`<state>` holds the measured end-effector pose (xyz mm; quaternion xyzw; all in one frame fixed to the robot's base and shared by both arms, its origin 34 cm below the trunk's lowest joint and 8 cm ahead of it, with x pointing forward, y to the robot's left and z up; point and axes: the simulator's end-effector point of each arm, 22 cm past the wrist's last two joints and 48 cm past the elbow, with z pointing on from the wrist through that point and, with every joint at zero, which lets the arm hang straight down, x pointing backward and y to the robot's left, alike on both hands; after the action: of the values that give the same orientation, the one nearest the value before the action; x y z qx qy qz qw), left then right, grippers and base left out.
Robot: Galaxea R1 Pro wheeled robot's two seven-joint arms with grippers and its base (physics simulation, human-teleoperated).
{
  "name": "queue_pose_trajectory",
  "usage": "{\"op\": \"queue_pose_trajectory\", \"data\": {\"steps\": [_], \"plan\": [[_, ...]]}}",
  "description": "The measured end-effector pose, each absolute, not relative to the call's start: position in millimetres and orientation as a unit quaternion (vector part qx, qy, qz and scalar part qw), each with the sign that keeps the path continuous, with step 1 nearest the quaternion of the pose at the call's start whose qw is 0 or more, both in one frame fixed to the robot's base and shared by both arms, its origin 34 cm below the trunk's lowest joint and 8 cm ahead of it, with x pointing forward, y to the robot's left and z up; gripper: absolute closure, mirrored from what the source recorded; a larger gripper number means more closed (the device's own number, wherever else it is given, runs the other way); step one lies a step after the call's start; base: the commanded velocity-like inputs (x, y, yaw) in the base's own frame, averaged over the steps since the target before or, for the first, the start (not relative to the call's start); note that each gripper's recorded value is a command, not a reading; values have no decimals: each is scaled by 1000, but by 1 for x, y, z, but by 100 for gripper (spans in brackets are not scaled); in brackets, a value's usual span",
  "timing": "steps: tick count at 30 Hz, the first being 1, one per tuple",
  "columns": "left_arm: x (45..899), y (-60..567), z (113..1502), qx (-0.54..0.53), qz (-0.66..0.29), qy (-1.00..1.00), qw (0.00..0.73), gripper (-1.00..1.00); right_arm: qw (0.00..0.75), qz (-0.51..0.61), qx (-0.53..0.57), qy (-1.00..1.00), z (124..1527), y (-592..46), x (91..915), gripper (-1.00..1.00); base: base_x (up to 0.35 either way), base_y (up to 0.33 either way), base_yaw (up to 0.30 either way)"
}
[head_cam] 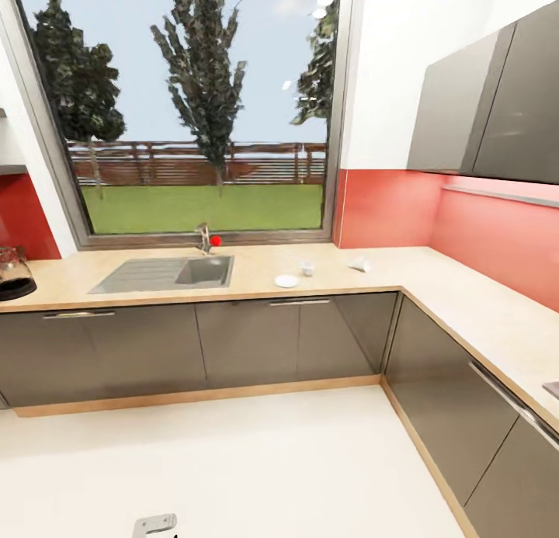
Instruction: Set up a coffee station on the kitchen countertop: keep the coffee maker on the countertop, move the bottle of coffee from the kitchen shelf to the counter next to the coffee maker, place a paper coffee filter on top of the coffee maker, put the saucer next to the coffee maker with the coffee cup on the saucer, and place the electric kettle next to the coffee maker.
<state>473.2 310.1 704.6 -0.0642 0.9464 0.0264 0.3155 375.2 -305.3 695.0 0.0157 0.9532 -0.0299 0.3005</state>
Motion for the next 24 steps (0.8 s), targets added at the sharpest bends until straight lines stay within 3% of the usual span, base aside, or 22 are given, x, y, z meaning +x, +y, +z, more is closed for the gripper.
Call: {"op": "queue_pose_trajectory", "data": {"steps": [12, 17, 24], "plan": [[502, 299, 721, -32, 22, 939, 342, -100, 272, -32, 19, 961, 681, -308, 351, -100, 285, 37, 0], [625, 291, 832, 10, 31, 880, 473, -100, 264, -30, 16, 964, 677, -305, 345, -100, 11, 0, 0], [747, 235, 967, 28, -31, 845, 533, -100, 264, -29, 16, 964, 676, -304, 345, -100, 0, 0, 0]]}}
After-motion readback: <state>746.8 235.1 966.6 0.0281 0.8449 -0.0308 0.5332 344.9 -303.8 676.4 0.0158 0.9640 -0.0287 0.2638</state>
